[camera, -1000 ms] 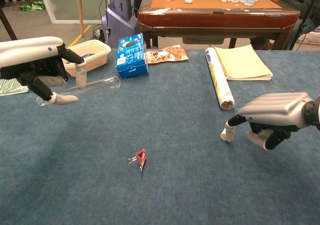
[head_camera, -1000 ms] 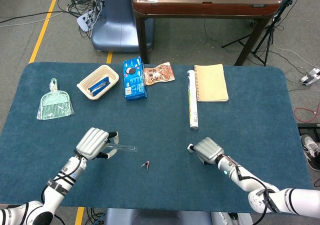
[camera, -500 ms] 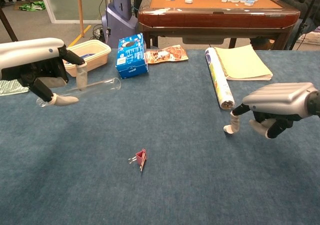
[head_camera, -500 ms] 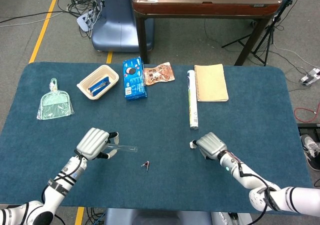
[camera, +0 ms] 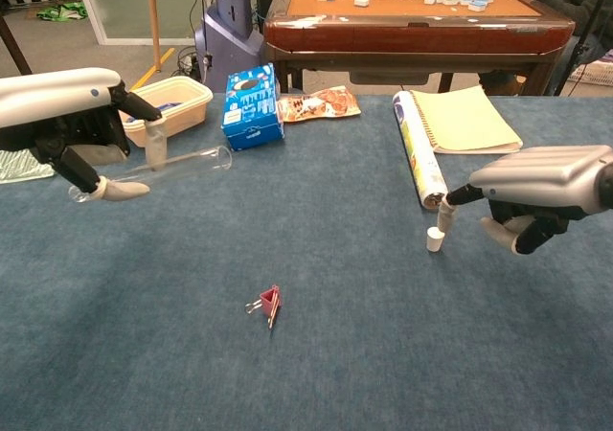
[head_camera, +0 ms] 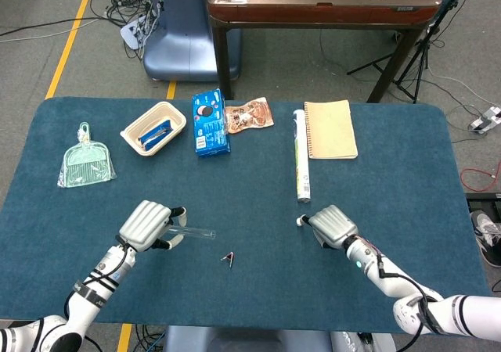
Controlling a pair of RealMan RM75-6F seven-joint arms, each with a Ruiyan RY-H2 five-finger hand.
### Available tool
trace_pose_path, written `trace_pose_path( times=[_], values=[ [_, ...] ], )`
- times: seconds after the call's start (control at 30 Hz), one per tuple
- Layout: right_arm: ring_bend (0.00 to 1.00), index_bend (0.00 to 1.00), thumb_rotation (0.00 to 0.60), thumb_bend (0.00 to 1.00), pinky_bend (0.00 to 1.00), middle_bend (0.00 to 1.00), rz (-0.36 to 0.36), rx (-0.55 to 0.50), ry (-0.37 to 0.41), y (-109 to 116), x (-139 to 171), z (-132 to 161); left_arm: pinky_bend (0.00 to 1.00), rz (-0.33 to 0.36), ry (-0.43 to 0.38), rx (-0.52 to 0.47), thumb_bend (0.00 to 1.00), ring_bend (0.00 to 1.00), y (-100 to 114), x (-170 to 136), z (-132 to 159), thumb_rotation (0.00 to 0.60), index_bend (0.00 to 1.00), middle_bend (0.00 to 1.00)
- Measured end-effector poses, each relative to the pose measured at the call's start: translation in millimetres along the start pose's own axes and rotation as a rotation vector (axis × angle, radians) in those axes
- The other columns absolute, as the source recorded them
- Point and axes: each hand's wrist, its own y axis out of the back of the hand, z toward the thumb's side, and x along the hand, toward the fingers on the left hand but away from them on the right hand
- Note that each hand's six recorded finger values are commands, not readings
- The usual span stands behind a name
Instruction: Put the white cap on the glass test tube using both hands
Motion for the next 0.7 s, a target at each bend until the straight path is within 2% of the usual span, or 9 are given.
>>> trace_pose_path(
  times=[0.07,0.13,0.2,0.27,0.7],
  values=[
    [1.00,0.28,0.600,0.85,1.00,1.00,-0.026,-0.007,-0.005,6,2,-2,1.00,0.000,0.000,0.000,0.26,0.99,0,0,0,0.600,0.63,1.00],
    [1.00,0.30,0.600,0.63,1.00,1.00,-0.053,-0.012,-0.013,11,3,-4,1.00,-0.001,0.000,-0.002,0.26,0.99,0,-1,0,0.600,0.63,1.00],
    [1.00,0.34,0.600,0.49,1.00,1.00,-0.084,-0.018,-0.026,15,1,-7,1.00,0.000,0.000,-0.003,0.26,0.99,0,-1,0,0.600,0.63,1.00],
    [1.00,0.37,0.600,0.41,1.00,1.00,-0.101,-0.021,-0.035,16,-3,-10,1.00,0.000,0.000,-0.002,0.26,0.99,1,-1,0,0.600,0.63,1.00],
    [1.00,0.43,0.600,0.39,1.00,1.00,-0.083,-0.025,-0.035,1,-31,-5,1.00,-0.010,0.012,-0.003,0.26,0.99,-1,-2,-2,0.600,0.63,1.00]
  ],
)
